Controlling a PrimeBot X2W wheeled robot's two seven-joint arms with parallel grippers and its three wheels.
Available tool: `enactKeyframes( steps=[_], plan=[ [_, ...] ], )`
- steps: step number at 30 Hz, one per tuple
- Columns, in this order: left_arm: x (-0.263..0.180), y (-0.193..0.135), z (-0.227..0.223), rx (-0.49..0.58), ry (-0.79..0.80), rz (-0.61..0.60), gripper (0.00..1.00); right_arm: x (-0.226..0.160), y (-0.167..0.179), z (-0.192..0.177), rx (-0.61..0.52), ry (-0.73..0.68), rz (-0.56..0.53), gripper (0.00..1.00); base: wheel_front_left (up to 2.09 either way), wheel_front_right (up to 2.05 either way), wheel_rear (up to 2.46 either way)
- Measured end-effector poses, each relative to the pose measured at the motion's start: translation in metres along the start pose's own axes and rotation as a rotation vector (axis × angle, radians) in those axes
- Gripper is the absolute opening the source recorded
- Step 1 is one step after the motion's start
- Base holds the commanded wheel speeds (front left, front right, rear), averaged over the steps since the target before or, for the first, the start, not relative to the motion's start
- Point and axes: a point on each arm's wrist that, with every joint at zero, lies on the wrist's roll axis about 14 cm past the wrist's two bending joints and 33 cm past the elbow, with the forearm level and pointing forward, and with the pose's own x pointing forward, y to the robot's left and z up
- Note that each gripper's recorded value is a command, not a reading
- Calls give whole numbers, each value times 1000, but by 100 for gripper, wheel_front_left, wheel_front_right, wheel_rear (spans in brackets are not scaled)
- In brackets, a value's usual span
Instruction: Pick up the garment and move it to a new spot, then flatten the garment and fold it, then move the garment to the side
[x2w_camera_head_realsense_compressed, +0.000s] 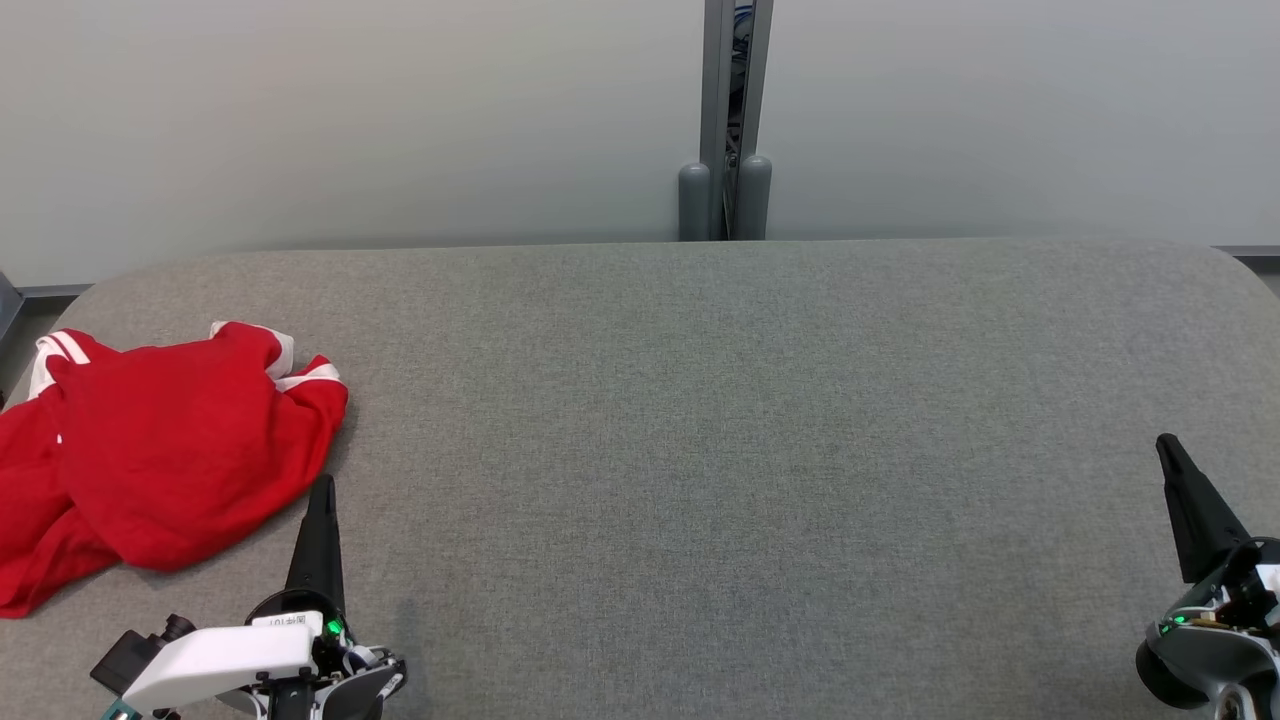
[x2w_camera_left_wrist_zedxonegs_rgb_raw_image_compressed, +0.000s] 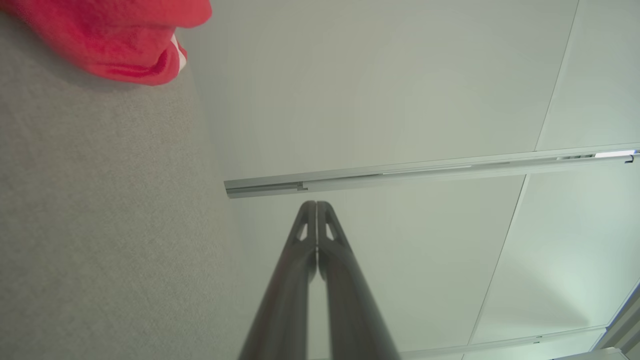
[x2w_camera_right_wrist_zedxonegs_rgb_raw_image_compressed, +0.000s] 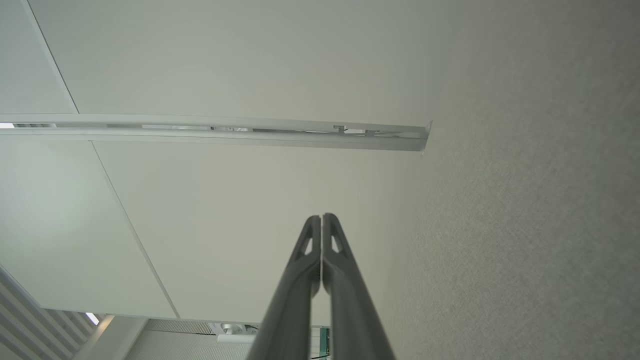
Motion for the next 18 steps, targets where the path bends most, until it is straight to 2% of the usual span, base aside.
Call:
enactKeyframes(
  steps=[18],
  plan=[
    [0,0,0,0,0,0,0,0,0,0,0,0,0,0,0,0,0]
  ],
)
